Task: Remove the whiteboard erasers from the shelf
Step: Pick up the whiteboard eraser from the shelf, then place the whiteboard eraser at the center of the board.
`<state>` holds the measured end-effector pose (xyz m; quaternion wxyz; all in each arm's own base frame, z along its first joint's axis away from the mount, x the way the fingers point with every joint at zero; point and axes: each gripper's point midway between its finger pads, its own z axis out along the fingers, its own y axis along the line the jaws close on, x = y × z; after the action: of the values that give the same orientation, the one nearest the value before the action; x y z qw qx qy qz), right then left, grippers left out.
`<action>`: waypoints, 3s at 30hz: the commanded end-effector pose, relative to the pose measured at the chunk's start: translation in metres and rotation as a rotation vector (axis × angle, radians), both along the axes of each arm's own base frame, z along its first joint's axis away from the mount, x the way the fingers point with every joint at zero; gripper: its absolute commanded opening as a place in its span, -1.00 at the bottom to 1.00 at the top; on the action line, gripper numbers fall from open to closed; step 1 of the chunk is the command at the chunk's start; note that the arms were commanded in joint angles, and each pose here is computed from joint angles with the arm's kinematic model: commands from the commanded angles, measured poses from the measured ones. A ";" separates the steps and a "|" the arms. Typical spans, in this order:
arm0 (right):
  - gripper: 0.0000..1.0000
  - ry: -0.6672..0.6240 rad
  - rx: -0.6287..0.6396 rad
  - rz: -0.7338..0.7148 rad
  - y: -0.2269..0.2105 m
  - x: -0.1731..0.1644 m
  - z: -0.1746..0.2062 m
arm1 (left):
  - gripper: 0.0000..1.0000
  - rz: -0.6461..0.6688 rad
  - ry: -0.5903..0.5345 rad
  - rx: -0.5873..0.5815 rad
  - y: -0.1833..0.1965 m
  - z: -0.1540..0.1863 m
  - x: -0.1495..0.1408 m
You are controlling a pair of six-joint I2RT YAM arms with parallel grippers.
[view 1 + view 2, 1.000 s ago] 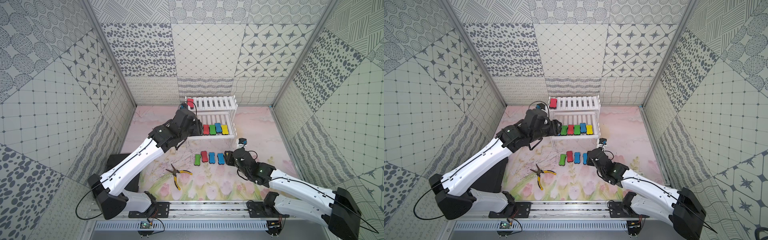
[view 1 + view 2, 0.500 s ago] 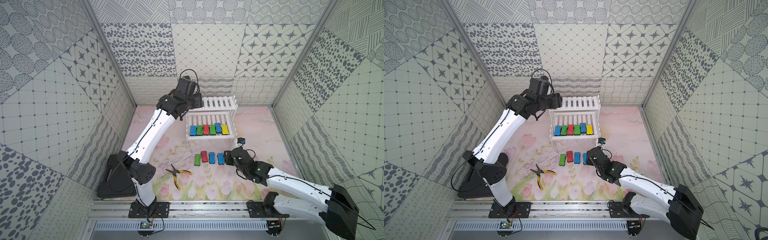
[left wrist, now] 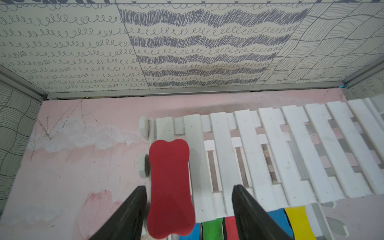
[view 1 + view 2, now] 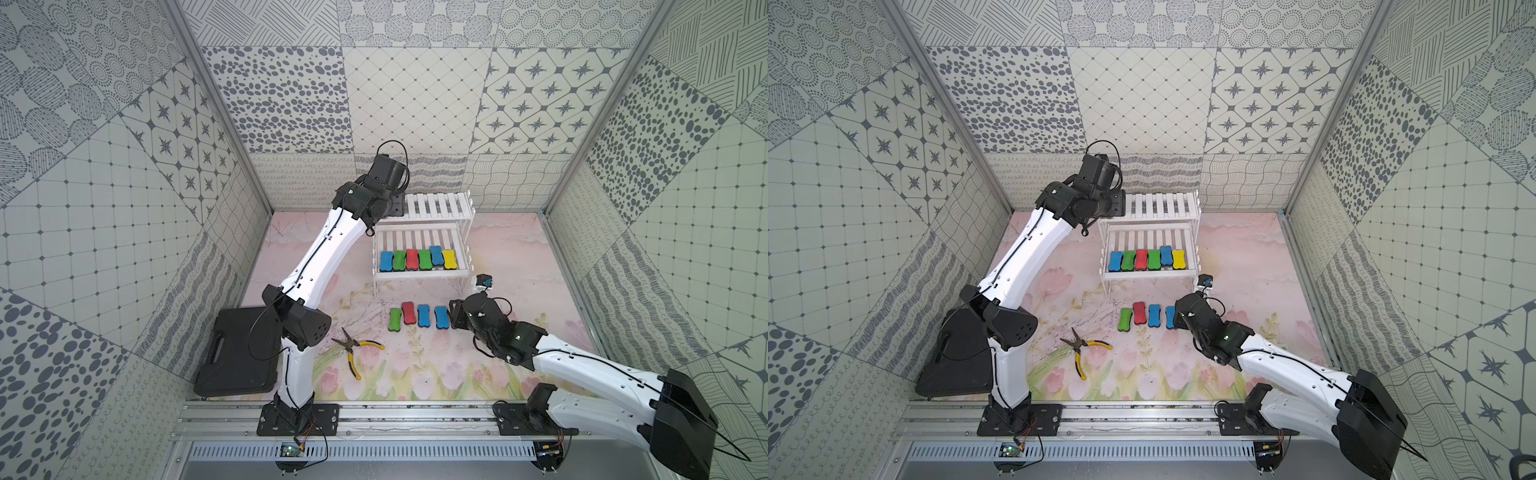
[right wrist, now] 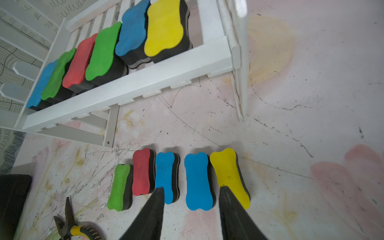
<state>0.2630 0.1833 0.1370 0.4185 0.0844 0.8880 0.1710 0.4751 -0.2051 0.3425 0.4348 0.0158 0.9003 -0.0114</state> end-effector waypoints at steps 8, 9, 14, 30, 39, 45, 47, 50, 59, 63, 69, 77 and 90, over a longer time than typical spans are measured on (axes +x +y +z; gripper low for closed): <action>-0.07 -0.027 0.027 -0.004 0.004 0.008 0.010 | 0.30 0.055 0.000 0.129 0.016 -0.014 0.002; -0.07 -0.027 0.028 -0.006 0.003 0.008 0.010 | 0.26 0.056 0.000 0.129 0.015 -0.014 0.003; -0.07 -0.029 0.030 -0.011 0.001 0.008 0.010 | 0.02 0.052 0.008 0.123 0.013 -0.018 0.004; -0.07 -0.032 0.033 -0.016 -0.002 0.008 0.011 | -0.20 0.046 0.035 0.116 0.010 -0.027 0.004; -0.06 -0.049 0.046 -0.017 -0.004 0.008 0.019 | -0.32 0.048 -0.046 0.005 0.010 0.014 -0.013; -0.06 -0.053 0.050 -0.015 -0.004 0.009 0.021 | -0.31 0.032 -0.099 -0.115 0.018 0.034 -0.052; -0.06 -0.049 0.052 -0.015 -0.004 0.009 0.020 | -0.31 0.039 -0.096 -0.138 0.027 0.029 -0.070; -0.06 -0.047 0.053 -0.012 -0.003 0.009 0.019 | -0.31 0.049 -0.076 -0.141 0.039 0.006 -0.096; -0.07 -0.034 0.050 -0.003 0.000 0.010 0.011 | -0.32 0.099 -0.003 -0.131 0.057 -0.071 -0.170; -0.06 -0.032 0.055 0.011 0.005 0.011 0.011 | -0.33 0.097 0.063 -0.171 0.056 -0.115 -0.195; -0.07 -0.018 0.059 0.007 0.005 0.010 0.004 | -0.32 0.045 0.177 -0.202 0.030 -0.192 -0.210; -0.06 -0.028 0.055 -0.007 -0.001 0.007 0.006 | -0.35 -0.003 0.342 -0.242 -0.001 -0.277 -0.199; -0.06 -0.011 0.060 -0.006 0.001 0.007 0.001 | -0.20 0.043 0.377 -0.206 0.008 -0.309 -0.193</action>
<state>0.2679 0.1829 0.1358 0.4145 0.0929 0.8856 0.1875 0.2790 -0.1893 0.0371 0.2602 -0.0385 0.9622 -0.0714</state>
